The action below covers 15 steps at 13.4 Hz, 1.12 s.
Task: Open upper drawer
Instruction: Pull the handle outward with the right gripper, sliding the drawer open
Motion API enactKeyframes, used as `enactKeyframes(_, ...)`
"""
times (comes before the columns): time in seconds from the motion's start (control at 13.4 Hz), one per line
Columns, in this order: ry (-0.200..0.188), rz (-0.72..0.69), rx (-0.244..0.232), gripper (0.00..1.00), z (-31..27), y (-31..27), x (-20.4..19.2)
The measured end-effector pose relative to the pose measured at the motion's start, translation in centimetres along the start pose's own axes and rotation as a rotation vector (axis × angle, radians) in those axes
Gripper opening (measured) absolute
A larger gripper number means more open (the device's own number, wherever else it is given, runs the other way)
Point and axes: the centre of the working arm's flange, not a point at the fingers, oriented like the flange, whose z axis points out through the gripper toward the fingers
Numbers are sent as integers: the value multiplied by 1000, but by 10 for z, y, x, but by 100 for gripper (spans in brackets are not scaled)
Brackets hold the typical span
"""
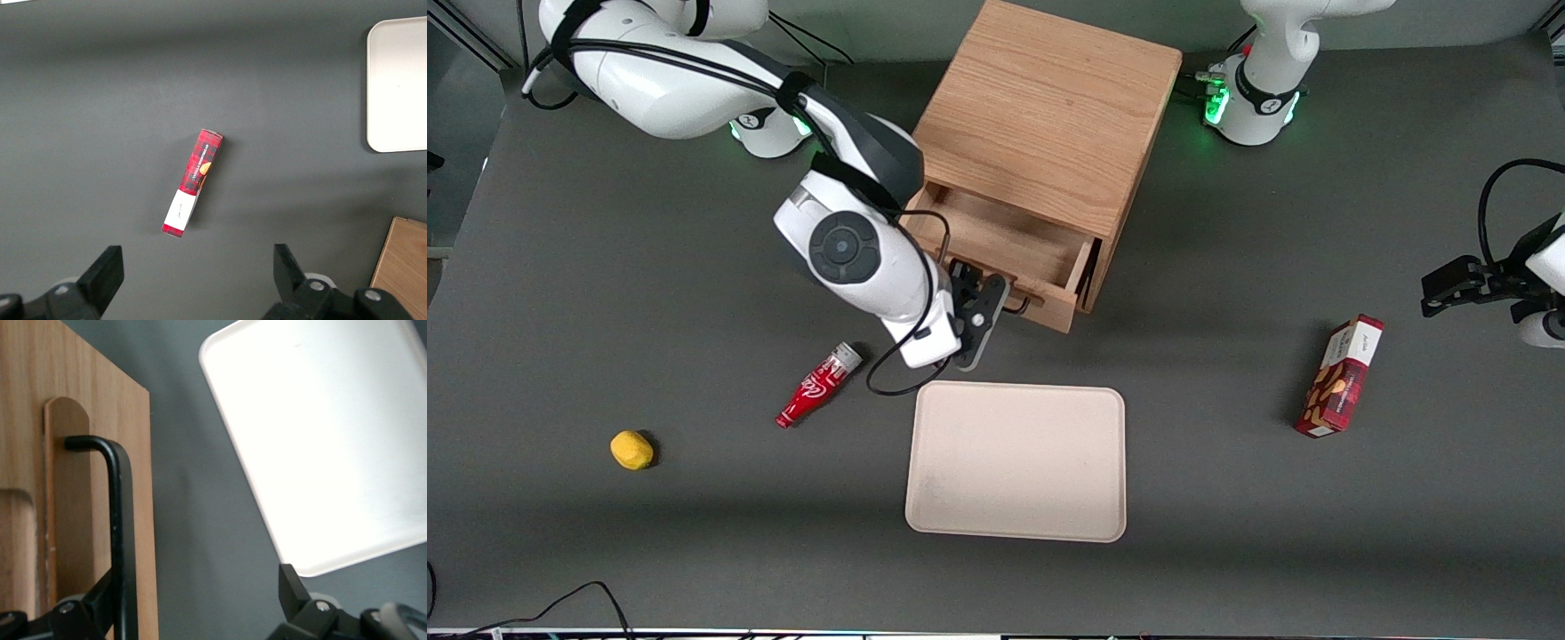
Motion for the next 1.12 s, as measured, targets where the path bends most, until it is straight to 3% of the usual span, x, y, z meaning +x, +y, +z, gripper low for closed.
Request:
enactKeyframes(0.45,91,-51,-116,100,-16,60,-11)
enactKeyframes(1.12,125,-36,-176,100,-27,106,-27)
